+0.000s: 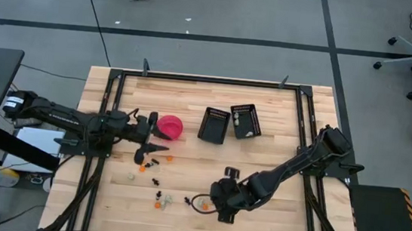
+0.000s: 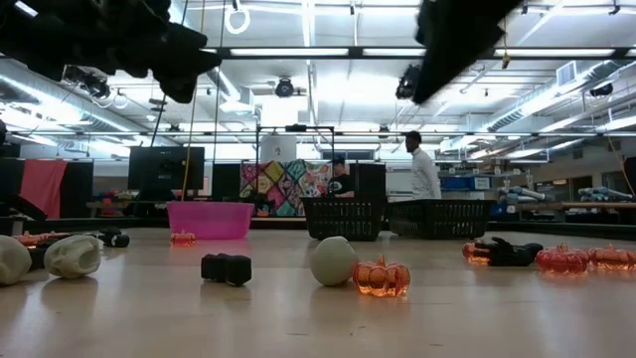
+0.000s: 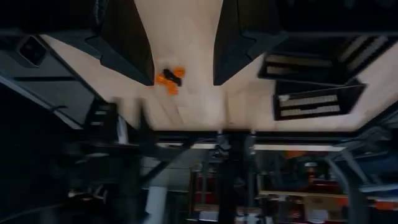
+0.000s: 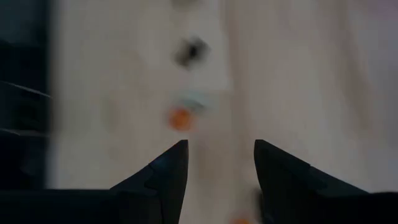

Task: Sort Halloween decoration
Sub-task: Put the orange pumpkin toy into the red bowl

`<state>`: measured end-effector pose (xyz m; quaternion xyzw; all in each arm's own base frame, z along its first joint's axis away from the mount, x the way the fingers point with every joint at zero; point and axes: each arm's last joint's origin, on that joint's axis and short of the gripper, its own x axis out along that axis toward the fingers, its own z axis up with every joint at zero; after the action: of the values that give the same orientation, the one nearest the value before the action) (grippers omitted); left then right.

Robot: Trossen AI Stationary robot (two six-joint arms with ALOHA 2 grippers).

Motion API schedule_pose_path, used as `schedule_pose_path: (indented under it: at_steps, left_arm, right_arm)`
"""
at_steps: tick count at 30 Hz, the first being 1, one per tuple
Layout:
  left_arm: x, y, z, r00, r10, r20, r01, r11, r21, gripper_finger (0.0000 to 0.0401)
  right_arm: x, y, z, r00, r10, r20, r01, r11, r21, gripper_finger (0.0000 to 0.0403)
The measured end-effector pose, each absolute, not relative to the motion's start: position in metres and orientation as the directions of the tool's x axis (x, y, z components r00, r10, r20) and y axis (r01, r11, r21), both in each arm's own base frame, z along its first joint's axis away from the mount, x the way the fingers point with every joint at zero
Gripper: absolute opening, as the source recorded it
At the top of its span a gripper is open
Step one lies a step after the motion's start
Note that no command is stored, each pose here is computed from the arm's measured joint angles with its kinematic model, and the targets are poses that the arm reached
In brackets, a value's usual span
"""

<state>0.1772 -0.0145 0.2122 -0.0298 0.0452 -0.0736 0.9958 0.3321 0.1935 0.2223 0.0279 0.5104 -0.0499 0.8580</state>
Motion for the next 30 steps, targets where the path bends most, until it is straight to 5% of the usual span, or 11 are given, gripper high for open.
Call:
schedule_pose_path:
  at_steps: [4,19,30]
  left_arm:
    - [0.184,-0.021,0.201,0.974,-0.165,-0.155,0.151,0.984,-0.099,0.0174]
    - [0.223,-0.056,0.189,0.89,-0.178,-0.42,0.126,0.981,-0.149,0.0174]
    - [0.247,-0.07,0.198,0.856,-0.117,-0.503,0.093,0.993,-0.073,0.0174]
  right_arm:
    - [0.32,0.188,0.216,0.416,-0.2,-0.887,0.162,0.976,-0.144,0.0187]
    - [0.318,0.168,0.188,0.315,-0.123,-0.941,0.12,0.989,-0.089,0.0187]
    - [0.308,0.161,0.187,0.237,-0.204,-0.95,0.146,0.974,-0.173,0.0187]
